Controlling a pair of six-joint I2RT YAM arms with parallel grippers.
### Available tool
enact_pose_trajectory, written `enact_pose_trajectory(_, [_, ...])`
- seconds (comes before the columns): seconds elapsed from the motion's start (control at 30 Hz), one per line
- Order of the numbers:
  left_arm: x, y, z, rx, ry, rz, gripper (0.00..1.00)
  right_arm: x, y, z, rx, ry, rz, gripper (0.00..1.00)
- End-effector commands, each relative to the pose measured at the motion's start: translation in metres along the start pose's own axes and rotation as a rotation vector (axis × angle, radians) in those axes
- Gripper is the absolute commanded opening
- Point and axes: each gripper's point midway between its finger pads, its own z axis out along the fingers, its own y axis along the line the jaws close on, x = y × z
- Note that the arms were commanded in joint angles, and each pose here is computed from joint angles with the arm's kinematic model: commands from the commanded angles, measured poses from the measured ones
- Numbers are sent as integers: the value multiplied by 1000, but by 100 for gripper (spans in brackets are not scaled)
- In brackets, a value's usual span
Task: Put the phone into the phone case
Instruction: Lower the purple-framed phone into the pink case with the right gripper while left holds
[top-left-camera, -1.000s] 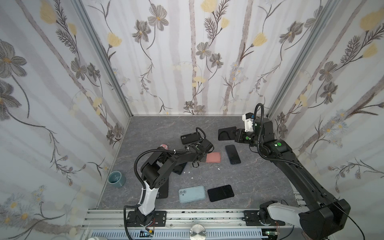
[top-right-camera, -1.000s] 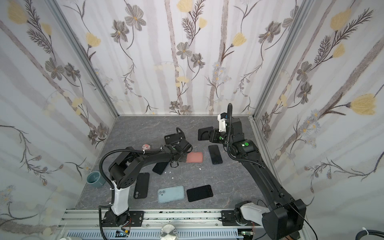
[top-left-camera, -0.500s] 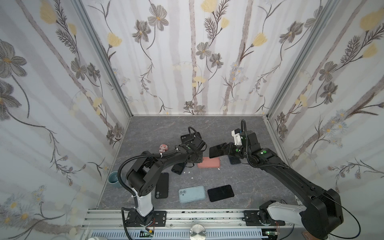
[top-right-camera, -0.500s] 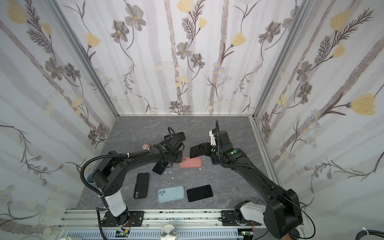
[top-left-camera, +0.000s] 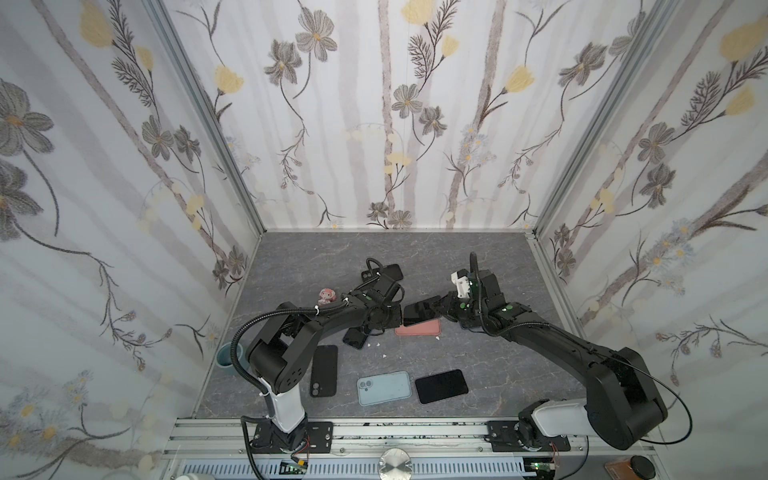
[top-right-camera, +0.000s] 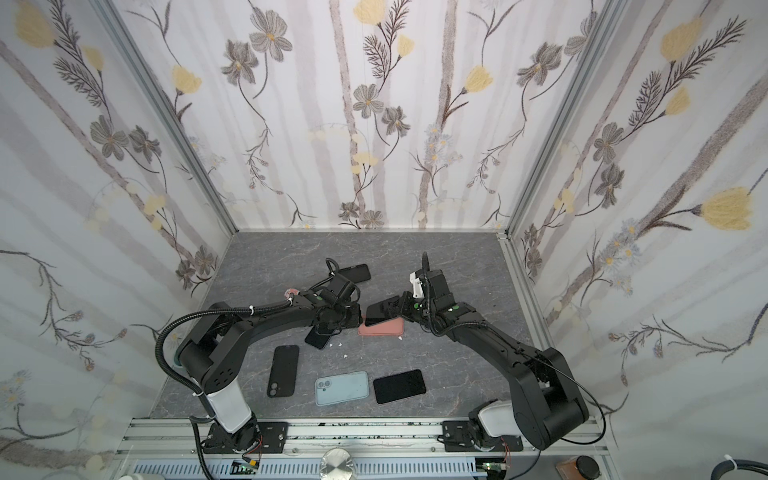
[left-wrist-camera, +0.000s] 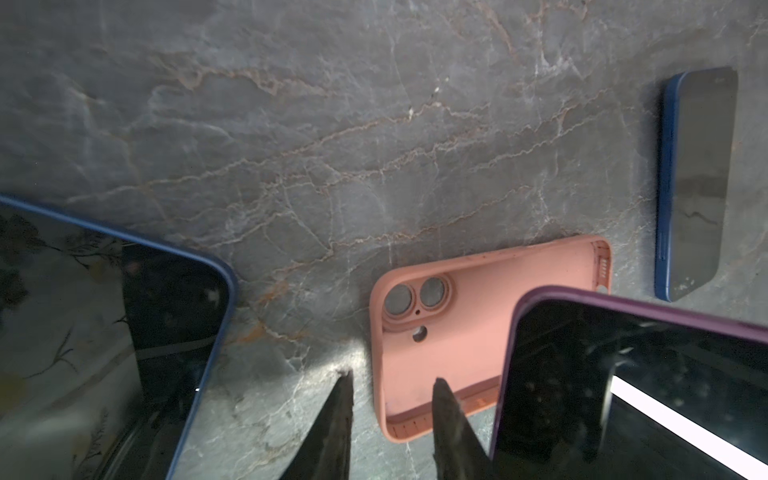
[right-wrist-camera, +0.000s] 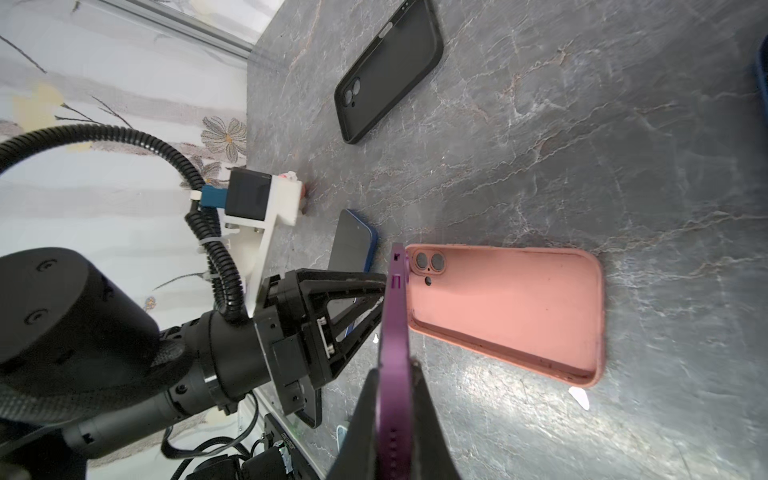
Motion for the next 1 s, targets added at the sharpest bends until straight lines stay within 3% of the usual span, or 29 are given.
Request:
enact_pose_trajectory(0.0, [-7, -5, 1, 82, -10, -93, 32, -9, 16, 3, -83, -24, -12, 0])
enact_pose_trajectory(0.17, [-14, 1, -4, 131, -63, -156, 32, -4, 12, 11, -84, 9, -12, 0])
enact_pose_trajectory(0.97, [5, -2, 14, 183, 39, -194, 30, 20, -21, 33, -71, 99, 20, 0])
